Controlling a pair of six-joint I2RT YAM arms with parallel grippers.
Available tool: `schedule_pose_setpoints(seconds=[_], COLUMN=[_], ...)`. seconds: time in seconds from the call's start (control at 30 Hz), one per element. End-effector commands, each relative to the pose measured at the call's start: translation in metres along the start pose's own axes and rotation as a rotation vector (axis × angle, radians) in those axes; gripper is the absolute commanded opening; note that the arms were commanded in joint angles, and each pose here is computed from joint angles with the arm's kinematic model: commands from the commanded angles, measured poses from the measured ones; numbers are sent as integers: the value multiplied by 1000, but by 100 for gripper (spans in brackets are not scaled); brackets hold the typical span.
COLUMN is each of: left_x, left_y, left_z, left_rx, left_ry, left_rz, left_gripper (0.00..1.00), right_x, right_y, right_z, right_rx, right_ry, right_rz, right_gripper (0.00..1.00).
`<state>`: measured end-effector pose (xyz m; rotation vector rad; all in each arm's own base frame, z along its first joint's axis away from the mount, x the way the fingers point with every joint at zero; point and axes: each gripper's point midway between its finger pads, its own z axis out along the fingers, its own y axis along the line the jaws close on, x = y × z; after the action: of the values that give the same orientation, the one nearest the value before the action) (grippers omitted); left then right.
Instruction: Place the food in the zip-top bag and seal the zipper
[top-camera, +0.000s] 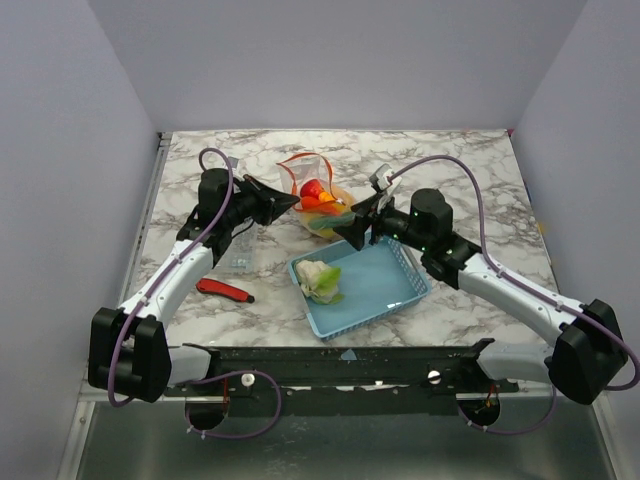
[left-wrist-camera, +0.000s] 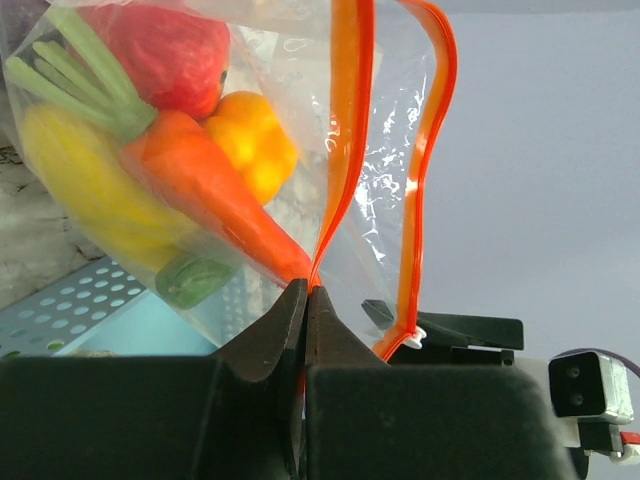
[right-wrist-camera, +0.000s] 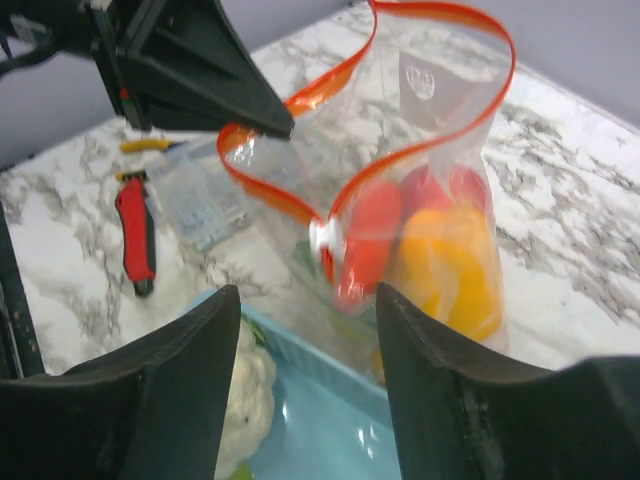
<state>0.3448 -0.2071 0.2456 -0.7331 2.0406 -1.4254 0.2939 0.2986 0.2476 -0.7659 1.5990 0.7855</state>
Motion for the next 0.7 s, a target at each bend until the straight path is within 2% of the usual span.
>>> schedule_pose_setpoints(seconds=[0.0,0.1,0.23,0.33,0.43,0.5,0.57,0.67], left_x=[1,1,3,3,5,7,8,10], left_y=[-20,-21,-25,-28,-28,-30,-32,-37], left_z=[2,2,3,3,6,7,8,5], left_rx=[64,70,86,86,83,101,116,129], left_ry=[15,22,44,57,93,108,108,93], left_rz=[52,73,135,209,243,255,267,342], left_gripper=[0,0,0,0,0,5,13,28], right_x=[-26,-26,-16,-9,-5,1,8,13], right_y=[-7,-3,-3,-1,4,8,9,-2], right_z=[23,34,43,37,32,30,31,32], right_rx=[-17,-61,-75,-81,-99,-123,-128,-71], right_ry=[-152,-175,-144,-139,-109,-93,-84,-71], right_rz=[-161,-177,-160,-144,-123,-118,-117,-123], right_gripper=[51,47,30,30,37,37,34,16])
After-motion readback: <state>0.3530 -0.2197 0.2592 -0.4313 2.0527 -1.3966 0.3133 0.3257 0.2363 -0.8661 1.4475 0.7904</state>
